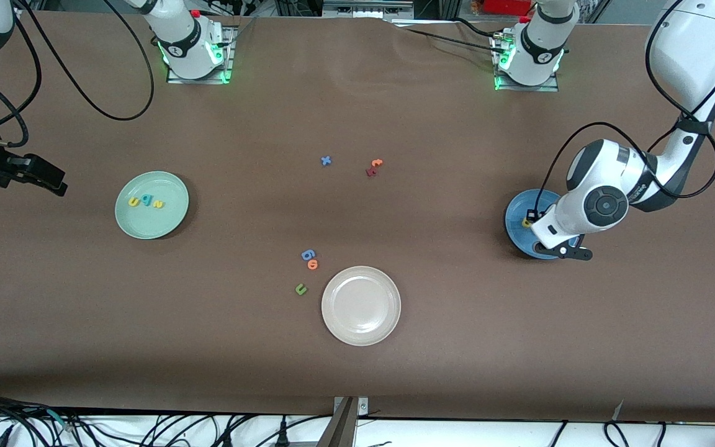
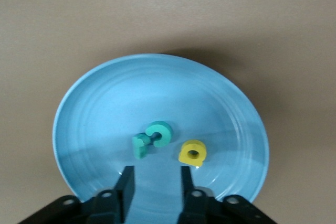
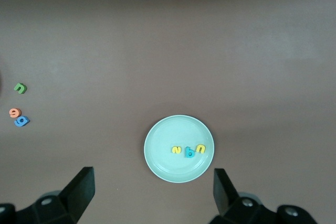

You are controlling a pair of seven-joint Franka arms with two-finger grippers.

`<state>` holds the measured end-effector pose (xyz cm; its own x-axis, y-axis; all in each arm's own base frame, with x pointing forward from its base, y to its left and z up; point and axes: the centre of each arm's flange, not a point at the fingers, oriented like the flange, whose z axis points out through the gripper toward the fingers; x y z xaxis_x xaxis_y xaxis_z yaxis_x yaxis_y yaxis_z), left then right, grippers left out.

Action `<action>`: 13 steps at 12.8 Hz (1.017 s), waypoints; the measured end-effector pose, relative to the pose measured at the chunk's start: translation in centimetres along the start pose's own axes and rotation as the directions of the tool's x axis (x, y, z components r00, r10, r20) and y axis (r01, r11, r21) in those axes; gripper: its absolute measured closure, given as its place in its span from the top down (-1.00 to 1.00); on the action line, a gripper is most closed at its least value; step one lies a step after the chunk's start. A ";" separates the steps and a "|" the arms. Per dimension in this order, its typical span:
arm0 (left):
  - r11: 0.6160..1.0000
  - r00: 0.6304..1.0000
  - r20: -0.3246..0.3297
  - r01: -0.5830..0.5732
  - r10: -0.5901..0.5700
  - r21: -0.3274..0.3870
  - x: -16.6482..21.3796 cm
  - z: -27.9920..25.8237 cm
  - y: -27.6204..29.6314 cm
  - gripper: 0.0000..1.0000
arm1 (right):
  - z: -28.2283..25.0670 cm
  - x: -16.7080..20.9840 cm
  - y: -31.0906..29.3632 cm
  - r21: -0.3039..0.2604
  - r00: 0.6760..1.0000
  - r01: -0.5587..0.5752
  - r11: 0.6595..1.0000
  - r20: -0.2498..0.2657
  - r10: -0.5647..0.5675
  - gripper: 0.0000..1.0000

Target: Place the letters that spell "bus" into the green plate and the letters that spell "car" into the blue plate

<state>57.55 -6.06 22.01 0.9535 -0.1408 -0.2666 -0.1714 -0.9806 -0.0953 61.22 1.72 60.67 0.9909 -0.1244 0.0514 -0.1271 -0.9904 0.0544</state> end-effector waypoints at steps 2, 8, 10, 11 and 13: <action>1.000 1.000 -0.013 0.000 0.000 0.006 0.2 -1.1 0.1 0.44 | 0.2 0.2 -0.3 0.002 1.000 0.005 1.000 -0.011 -0.005 1.00; 0.989 0.990 0.066 0.115 -0.121 0.098 -1.8 -12.4 -4.2 1.00 | 0.3 0.6 -0.1 0.074 0.999 0.036 0.997 -0.029 -0.034 1.00; 0.982 0.981 0.084 0.168 -0.175 0.087 -2.3 -16.1 -6.4 1.00 | 0.8 0.9 -0.5 0.073 0.996 0.085 0.994 -0.034 -0.083 1.00; 0.980 0.978 0.084 0.184 -0.190 0.078 -2.4 -17.2 -7.2 1.00 | 1.4 1.1 -0.9 0.073 0.995 0.093 0.993 -0.028 -0.091 1.00; 0.980 0.977 0.081 0.198 -0.198 0.010 -2.9 -18.6 -8.9 1.00 | 2.7 1.6 -1.6 0.071 0.995 0.100 0.992 -0.016 -0.099 0.99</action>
<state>60.94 0.55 41.50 0.9452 0.0677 -0.3193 0.0179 -0.9876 -0.1562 63.14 2.91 57.97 0.9978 -0.0251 0.0618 -0.0244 -0.9996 -0.0122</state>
